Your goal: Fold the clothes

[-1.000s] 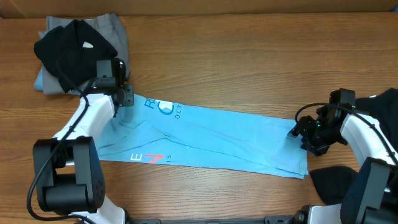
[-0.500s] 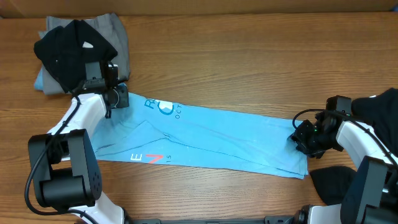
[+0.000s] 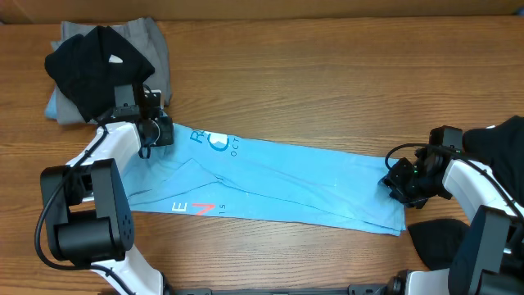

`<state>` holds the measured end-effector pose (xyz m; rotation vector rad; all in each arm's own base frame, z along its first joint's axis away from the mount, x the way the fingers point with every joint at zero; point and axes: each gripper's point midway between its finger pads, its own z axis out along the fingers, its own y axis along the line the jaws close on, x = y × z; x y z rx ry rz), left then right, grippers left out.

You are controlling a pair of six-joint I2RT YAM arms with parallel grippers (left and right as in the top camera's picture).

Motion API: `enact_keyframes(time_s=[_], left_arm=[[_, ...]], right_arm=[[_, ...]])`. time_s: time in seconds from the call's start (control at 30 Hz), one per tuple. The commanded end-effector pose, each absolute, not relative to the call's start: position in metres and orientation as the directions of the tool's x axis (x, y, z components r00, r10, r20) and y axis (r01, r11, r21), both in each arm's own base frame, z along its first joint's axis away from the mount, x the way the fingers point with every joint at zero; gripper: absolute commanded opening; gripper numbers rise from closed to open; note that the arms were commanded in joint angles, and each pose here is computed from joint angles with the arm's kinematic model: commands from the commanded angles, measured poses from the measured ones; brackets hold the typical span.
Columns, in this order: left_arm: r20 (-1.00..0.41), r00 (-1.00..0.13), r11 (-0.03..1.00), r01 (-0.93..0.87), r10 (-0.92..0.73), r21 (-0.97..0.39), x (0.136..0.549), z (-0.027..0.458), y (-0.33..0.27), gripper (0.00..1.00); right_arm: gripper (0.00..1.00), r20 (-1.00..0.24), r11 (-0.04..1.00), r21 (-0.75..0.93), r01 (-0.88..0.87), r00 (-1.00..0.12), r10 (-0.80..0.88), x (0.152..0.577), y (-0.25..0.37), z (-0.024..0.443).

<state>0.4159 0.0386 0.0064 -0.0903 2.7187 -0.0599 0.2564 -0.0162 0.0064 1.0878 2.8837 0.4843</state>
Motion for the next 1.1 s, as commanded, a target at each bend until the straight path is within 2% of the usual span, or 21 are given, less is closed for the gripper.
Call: enact_keyframes(time_s=[0.0, 0.37, 0.6, 0.63, 0.7, 0.97, 1.07], left_arm=[[-0.39, -0.918, 0.997, -0.044, -0.068, -0.07, 0.411, 0.002, 0.037, 0.04], [-0.446, -0.887, 0.982, -0.173, -0.123, 0.074, 0.406, 0.06, 0.085, 0.04], [-0.422, -0.894, 0.97, -0.218, -0.153, 0.11, 0.393, 0.063, 0.102, 0.04], [-0.413, -0.896, 0.964, -0.233, -0.161, 0.131, 0.39, 0.063, 0.107, 0.05], [-0.412, -0.895, 0.961, -0.246, -0.173, 0.131, 0.389, 0.063, 0.108, 0.19], [-0.34, -0.914, 0.953, -0.277, -0.221, 0.123, 0.378, 0.08, 0.108, 0.19], [-0.292, -0.917, 0.943, -0.313, -0.27, 0.111, 0.368, 0.086, 0.105, 0.23]], right_arm=[[0.43, 0.069, 0.707, 0.297, 0.642, -0.753, 0.654, 0.256, -0.018, 0.009], [0.43, 0.069, 0.707, 0.297, 0.642, -0.753, 0.655, 0.256, -0.018, 0.009], [0.43, 0.07, 0.706, 0.297, 0.643, -0.752, 0.655, 0.256, -0.018, 0.009], [0.43, 0.07, 0.706, 0.297, 0.643, -0.752, 0.655, 0.256, -0.018, 0.009], [0.43, 0.07, 0.707, 0.297, 0.642, -0.753, 0.655, 0.256, -0.018, 0.009], [0.43, 0.069, 0.706, 0.297, 0.642, -0.752, 0.655, 0.256, -0.018, 0.009], [0.43, 0.069, 0.706, 0.297, 0.642, -0.752, 0.655, 0.256, -0.018, 0.009]])
